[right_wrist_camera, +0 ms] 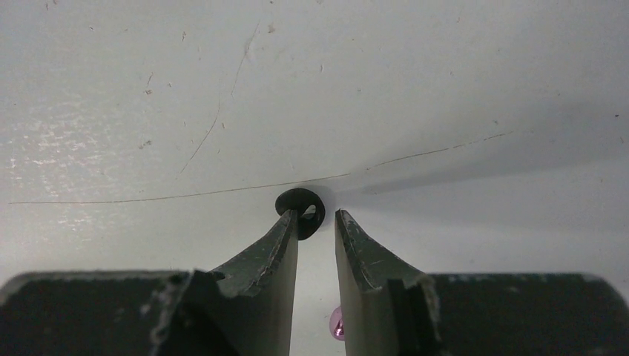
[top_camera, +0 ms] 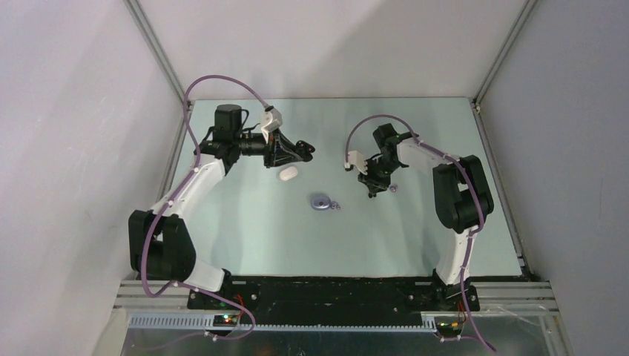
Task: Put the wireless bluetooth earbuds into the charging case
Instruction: Pick up the earbud from the center of the board.
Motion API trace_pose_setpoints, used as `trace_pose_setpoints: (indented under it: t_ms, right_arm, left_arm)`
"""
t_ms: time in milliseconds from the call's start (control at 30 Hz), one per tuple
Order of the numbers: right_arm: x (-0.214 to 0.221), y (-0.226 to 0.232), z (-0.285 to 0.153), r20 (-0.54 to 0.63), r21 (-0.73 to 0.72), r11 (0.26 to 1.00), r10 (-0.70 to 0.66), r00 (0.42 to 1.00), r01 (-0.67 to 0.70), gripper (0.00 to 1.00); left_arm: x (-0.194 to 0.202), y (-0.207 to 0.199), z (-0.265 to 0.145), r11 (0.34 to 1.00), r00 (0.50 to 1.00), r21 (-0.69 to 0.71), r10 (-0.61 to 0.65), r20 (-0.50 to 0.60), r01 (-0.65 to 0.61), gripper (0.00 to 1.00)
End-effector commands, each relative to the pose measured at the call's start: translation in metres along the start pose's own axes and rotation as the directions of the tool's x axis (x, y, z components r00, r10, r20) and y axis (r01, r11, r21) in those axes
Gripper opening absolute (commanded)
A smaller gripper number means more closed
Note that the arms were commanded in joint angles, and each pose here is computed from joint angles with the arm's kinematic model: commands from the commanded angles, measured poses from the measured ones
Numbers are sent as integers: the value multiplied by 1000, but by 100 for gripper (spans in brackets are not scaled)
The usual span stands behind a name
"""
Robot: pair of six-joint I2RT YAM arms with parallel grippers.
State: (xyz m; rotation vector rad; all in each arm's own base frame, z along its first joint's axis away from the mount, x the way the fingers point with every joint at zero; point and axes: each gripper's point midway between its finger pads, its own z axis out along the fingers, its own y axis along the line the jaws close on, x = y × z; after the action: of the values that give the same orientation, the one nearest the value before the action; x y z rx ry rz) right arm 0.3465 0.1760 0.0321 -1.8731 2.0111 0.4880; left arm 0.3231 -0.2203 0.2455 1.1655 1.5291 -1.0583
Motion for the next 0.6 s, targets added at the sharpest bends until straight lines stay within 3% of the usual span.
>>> trace_pose_setpoints:
  t_ms: [0,567]
  right_arm:
    - [-9,-2,1,14,-10,1000,-24,1000,24,29]
    - [-6,12,-1,4,-59,998,-19,1000,19,25]
  left_arm:
    - [-12,-2,-5,999,999,-17,43,20,-42,0]
    - [-10,0,-4,999,999,-14,42,21,-41,0]
